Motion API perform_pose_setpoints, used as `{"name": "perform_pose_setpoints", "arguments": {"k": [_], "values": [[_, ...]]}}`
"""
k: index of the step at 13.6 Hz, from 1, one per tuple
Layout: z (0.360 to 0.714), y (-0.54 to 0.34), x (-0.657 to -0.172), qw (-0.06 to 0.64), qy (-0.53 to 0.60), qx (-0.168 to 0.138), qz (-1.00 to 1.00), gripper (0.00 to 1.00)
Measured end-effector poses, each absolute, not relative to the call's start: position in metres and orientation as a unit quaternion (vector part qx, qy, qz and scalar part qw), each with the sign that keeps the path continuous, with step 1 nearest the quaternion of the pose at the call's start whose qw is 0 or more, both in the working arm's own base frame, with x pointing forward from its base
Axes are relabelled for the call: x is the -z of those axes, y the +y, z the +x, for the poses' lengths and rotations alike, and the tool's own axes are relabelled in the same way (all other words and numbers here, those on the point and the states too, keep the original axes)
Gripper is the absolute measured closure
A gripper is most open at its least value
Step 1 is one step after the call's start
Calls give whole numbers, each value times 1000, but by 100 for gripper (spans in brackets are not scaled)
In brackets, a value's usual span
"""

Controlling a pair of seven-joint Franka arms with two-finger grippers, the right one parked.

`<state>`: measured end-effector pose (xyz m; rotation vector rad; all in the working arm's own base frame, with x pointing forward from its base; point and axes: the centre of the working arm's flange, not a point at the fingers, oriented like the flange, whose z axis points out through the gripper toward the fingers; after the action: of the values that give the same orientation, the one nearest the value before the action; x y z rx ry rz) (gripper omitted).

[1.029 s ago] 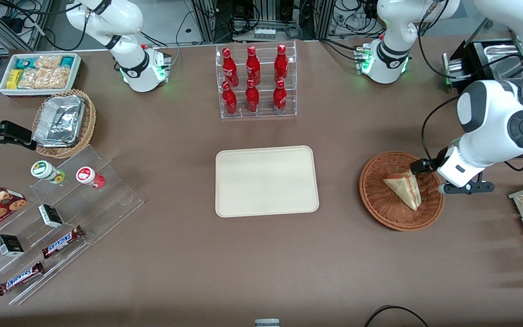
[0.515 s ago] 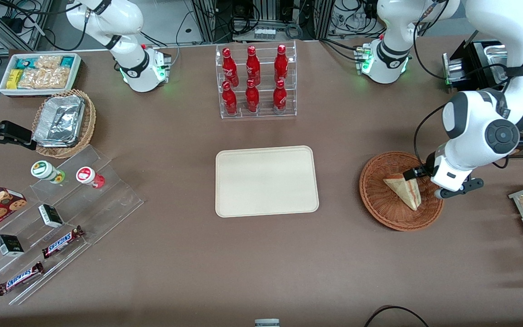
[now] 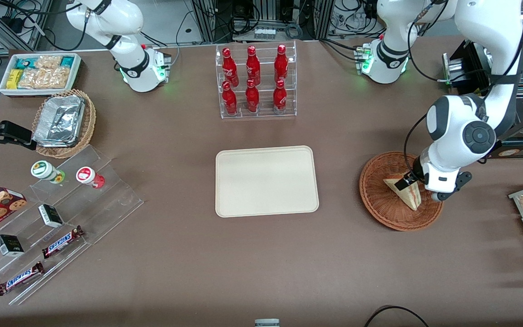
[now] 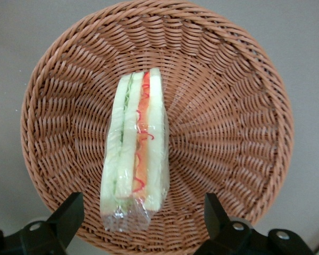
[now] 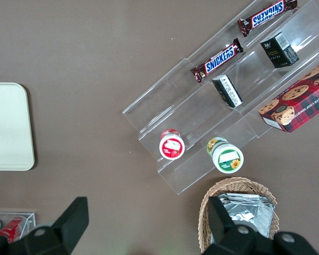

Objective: Place sandwich from basket to tray
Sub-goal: 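Lower the open left gripper around the wrapped sandwich's crust edge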

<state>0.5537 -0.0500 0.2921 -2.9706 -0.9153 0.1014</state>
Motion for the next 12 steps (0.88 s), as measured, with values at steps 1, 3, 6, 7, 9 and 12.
{"name": "perform_pose_setpoints", "arguments": {"k": [1,3,6,7,9,12], "values": [[553,-49,-287,23,-290,-34,-956,0],[551,-49,-280,30,-285,-37,-957,0],[548,-46,-269,29,-286,-33,-957,0],[547,-46,-263,28,-286,-32,-957,1],[545,-45,-254,28,-287,-34,-957,15],[545,-45,-252,29,-287,-36,-957,50]]}}
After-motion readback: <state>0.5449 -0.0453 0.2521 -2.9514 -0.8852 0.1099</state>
